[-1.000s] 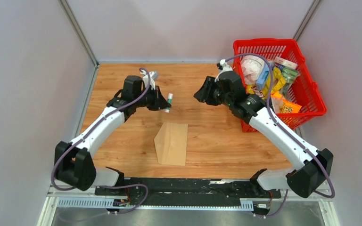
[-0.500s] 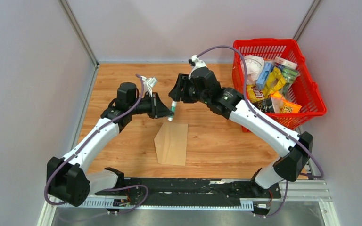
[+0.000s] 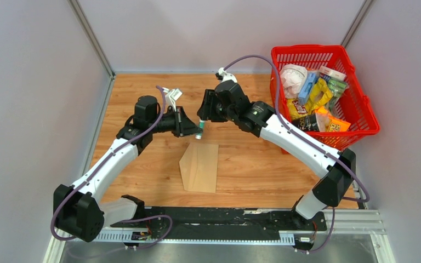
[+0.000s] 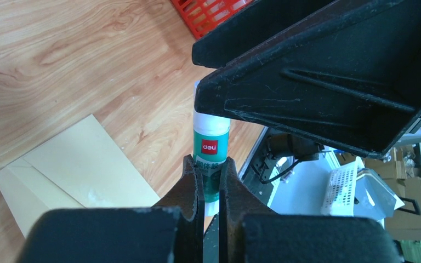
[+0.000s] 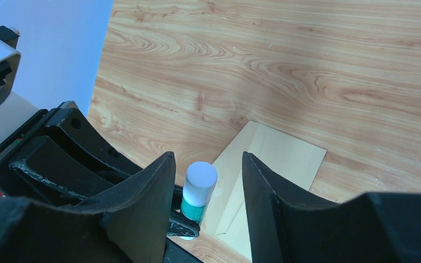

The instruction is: Place the letter into the envelope and seal it

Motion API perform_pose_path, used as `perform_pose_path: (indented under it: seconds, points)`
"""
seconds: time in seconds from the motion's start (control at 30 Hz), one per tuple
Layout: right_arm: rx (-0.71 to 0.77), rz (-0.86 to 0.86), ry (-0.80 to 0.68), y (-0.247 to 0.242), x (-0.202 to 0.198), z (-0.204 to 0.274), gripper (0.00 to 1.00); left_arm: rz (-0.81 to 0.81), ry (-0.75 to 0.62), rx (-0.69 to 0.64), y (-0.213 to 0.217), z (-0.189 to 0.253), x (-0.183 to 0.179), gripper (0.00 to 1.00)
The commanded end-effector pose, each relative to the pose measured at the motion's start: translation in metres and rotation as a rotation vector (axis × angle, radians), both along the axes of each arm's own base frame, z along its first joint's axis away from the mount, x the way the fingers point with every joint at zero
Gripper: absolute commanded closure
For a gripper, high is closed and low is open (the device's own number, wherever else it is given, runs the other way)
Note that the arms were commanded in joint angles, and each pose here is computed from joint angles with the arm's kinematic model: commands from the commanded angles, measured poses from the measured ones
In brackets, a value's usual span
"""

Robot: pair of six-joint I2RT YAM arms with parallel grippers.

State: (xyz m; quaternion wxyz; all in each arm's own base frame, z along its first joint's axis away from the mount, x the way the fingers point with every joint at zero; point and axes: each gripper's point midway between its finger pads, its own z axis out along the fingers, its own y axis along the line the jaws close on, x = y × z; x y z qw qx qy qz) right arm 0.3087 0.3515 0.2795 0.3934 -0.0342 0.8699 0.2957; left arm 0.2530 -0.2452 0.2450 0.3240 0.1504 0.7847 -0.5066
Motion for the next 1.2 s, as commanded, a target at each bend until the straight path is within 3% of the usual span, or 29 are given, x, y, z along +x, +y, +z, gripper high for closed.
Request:
perform_pose_path:
  seconds: [0.0,0.37,0.83,1.17]
  points:
    - [0.045,0.008,-0.011,0.008,0.000,0.013,0.49,0.012,-0.051,-0.019,-0.001,0.011,0.005,1.00]
    - [0.047,0.021,0.017,0.014,-0.002,0.003,0.56,0.027,-0.035,-0.008,-0.001,0.005,0.010,1.00]
    - [0.014,-0.003,0.013,0.012,0.007,-0.005,0.75,0.029,0.013,-0.002,-0.001,-0.010,0.007,1.00]
    - [-0.032,-0.052,-0.023,-0.001,0.023,-0.007,0.78,0.024,0.065,0.014,0.000,-0.025,0.003,1.00]
